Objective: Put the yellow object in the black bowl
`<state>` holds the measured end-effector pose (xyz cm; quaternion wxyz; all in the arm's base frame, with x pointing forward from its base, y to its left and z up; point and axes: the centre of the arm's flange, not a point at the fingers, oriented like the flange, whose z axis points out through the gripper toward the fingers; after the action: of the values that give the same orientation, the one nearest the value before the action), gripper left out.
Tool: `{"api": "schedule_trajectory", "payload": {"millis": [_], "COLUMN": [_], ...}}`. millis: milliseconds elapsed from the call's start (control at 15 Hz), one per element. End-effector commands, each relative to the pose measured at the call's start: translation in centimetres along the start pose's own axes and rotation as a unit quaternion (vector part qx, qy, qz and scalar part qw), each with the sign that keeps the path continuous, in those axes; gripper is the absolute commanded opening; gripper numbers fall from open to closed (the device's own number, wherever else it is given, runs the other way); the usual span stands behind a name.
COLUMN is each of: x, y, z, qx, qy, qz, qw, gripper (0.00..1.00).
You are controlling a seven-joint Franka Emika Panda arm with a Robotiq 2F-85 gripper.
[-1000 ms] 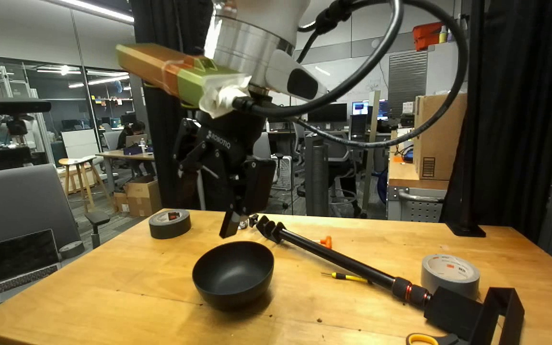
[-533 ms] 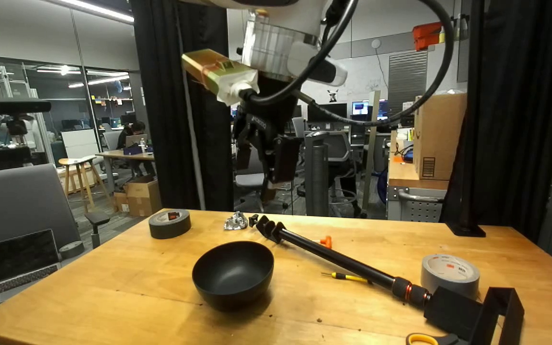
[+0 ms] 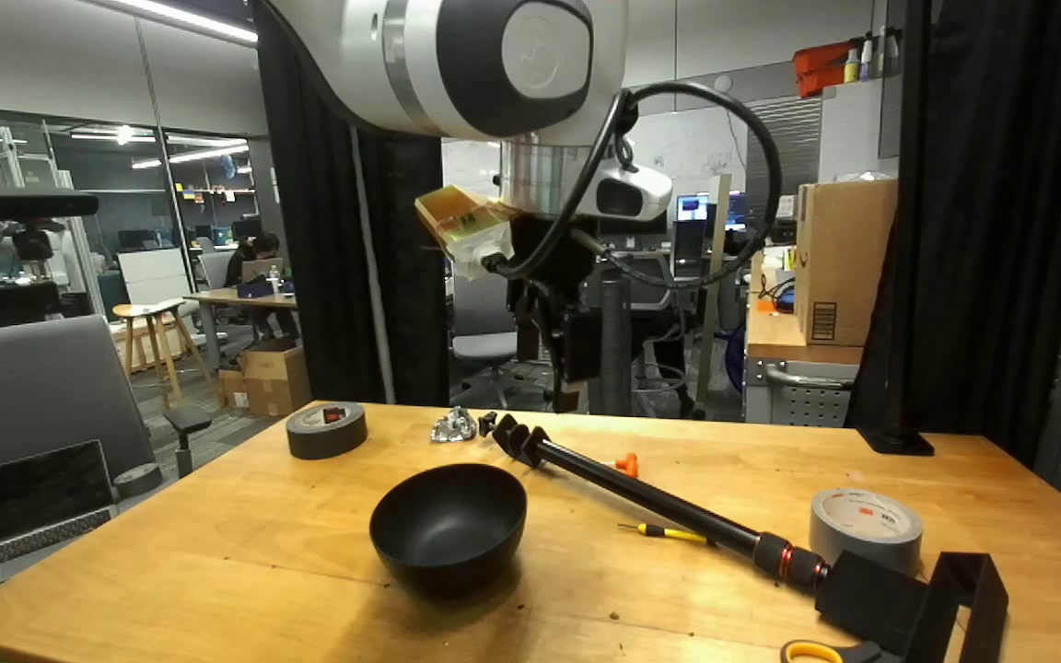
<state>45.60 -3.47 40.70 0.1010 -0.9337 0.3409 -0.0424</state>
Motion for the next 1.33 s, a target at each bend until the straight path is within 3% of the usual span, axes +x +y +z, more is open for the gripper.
{"api": "schedule_trajectory", "payload": {"millis": [0,533,1267], "x": [2.6,6.6,9.9], "y": [-1.5,-1.6,-1.1], "z": [2.1,6.8,12.0], "qx": [-0.033,-0.100,-0.104], "qy": [0.023,0.043,0.009], "qz": [0.012,-0.002,0.013], "qw": [0.9991,0.9941,0.9944], "gripper": [1.00,1.00,1.00]}}
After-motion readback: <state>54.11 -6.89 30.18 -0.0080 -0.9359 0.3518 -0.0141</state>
